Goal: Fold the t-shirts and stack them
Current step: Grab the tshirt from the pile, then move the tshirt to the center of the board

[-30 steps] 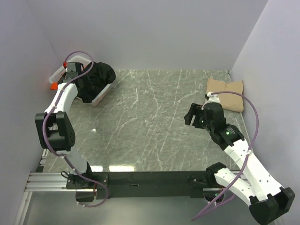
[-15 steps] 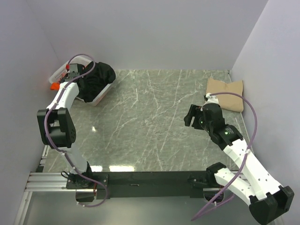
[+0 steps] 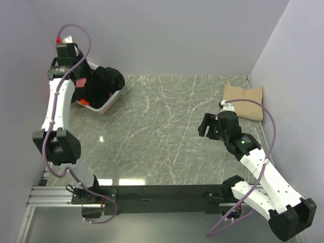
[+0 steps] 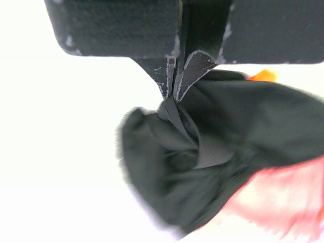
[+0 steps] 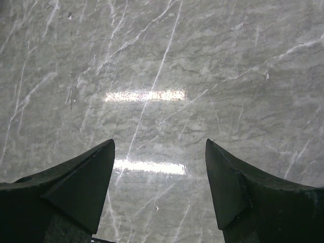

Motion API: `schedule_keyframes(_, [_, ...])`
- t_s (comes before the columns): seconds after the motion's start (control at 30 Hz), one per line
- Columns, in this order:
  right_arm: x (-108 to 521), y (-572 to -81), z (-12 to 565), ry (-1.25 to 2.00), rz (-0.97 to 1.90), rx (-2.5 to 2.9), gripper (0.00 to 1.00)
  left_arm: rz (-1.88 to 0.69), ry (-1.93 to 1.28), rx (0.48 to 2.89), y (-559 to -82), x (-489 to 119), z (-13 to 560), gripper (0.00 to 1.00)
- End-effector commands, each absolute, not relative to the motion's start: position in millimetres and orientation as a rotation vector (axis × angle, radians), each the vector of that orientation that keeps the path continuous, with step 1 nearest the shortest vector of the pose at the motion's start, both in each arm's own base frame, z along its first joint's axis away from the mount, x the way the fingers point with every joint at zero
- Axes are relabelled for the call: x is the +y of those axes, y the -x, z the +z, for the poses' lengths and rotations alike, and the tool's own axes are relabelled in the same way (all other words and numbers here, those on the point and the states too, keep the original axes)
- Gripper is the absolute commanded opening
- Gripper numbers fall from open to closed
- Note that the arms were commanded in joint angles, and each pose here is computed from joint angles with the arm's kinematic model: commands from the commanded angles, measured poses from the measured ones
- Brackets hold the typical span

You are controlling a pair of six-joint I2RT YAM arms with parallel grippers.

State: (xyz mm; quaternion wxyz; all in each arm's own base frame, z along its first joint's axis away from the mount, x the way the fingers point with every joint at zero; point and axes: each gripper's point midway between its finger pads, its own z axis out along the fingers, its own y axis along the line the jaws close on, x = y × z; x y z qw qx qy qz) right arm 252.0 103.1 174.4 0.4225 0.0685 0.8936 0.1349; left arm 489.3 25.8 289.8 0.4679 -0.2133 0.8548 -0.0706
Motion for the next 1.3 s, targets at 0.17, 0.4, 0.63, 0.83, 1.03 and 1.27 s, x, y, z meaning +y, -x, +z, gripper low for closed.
schedule_keyframes(0.17, [107,-262,194,-0.166,0.371,2.177,0.78,-0.882,0.025,1.554,-398,-90,513,0.01])
schedule_keyframes(0.4, [108,-266,198,-0.144,0.361,2.181,0.78,-1.301,-0.241,1.352,-322,-170,588,0.01])
schedule_keyframes(0.63, [113,-268,199,-0.179,0.401,2.165,0.78,-1.557,-0.444,1.088,-248,-200,659,0.01])
schedule_keyframes(0.83, [110,-262,188,-0.213,0.403,2.178,0.78,-1.704,-0.452,1.101,-235,-216,642,0.01])
schedule_keyframes(1.03, [93,-260,184,-0.26,0.308,2.176,0.78,-1.717,-0.32,1.563,-265,-266,513,0.12])
schedule_keyframes(1.27, [98,-258,176,-0.256,0.323,2.212,0.77,-0.894,0.214,2.307,-327,-206,254,0.85])
